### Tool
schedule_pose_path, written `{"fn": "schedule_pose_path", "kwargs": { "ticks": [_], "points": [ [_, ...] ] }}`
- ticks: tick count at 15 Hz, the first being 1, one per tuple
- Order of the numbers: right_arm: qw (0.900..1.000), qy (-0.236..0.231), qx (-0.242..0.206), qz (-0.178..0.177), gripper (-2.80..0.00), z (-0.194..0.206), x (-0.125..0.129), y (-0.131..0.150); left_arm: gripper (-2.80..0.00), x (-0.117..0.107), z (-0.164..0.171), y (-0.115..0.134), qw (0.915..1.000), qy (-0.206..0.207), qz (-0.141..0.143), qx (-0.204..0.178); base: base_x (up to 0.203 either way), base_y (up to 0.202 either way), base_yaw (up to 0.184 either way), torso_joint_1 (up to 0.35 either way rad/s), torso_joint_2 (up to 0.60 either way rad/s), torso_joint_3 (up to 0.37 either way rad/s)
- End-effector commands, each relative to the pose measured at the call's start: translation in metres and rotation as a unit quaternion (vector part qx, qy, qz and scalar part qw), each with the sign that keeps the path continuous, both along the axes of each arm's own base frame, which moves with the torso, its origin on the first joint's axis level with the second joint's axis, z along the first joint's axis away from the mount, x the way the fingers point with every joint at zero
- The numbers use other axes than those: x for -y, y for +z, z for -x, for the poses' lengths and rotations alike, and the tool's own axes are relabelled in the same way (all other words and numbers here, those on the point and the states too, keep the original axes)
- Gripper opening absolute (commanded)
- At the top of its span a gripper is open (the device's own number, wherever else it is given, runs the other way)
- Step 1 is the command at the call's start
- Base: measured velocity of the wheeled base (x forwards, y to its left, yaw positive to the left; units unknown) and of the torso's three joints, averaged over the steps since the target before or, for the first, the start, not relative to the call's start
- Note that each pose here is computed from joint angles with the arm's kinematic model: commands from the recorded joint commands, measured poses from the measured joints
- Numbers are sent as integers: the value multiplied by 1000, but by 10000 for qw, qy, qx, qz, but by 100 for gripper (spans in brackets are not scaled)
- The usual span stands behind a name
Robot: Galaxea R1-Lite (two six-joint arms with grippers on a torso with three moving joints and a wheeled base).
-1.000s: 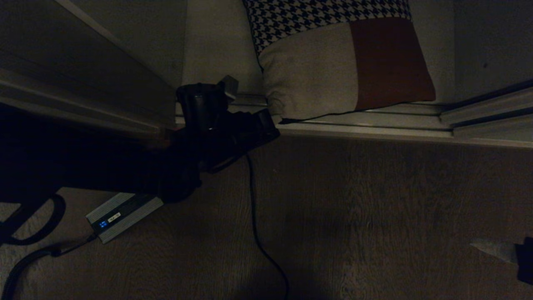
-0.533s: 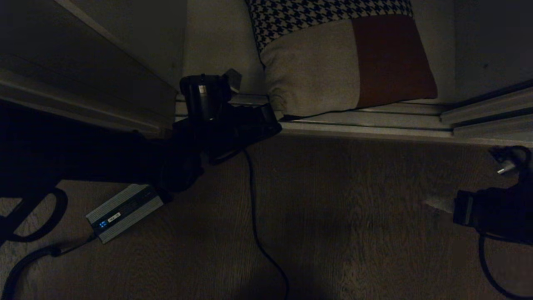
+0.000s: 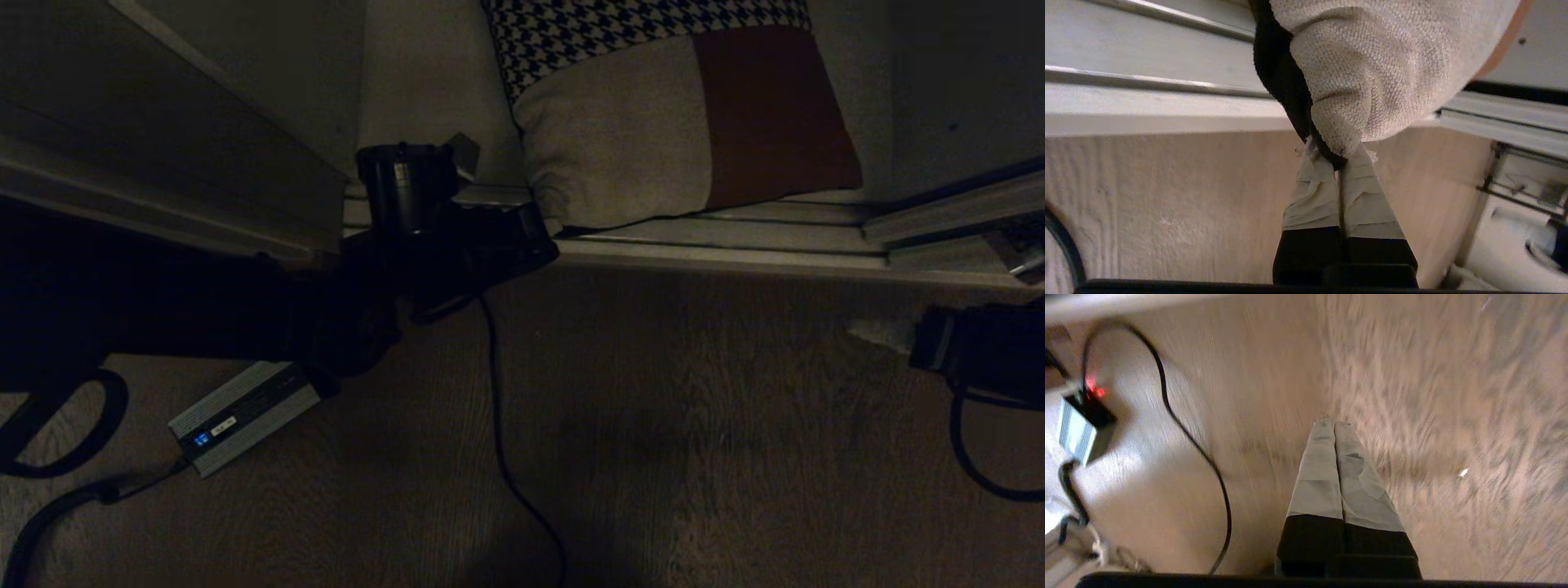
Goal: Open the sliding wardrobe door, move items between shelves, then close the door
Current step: Place the pillow on the higher shelf
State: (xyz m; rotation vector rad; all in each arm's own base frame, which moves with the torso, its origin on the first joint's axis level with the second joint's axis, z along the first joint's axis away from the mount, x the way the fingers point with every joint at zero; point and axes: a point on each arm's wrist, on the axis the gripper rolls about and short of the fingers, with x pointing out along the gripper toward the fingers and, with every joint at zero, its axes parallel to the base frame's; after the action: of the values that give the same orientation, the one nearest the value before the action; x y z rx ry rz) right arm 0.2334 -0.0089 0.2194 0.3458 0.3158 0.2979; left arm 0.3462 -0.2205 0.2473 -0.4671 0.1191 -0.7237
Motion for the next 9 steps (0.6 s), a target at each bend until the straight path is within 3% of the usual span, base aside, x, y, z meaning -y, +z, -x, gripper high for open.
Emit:
{"fn": "schedule_pose_path", "kwargs": {
  "ticks": [1, 4, 9],
  "points": [
    [9996, -46, 268, 9, -280, 4, 3, 13, -280, 3, 4, 7, 10000, -70, 25, 17, 0, 0, 0, 0, 0, 0],
    [9980, 45, 627, 20, -280, 2, 3, 32, -280, 13, 7, 10, 9998, -189, -52, -98, 0, 0, 0, 0, 0, 0],
    [9987, 142, 496, -16, -280, -3, 3, 25, -280, 13, 9, 11, 9999, -125, -70, -82, 0, 0, 0, 0, 0, 0]
  ]
}}
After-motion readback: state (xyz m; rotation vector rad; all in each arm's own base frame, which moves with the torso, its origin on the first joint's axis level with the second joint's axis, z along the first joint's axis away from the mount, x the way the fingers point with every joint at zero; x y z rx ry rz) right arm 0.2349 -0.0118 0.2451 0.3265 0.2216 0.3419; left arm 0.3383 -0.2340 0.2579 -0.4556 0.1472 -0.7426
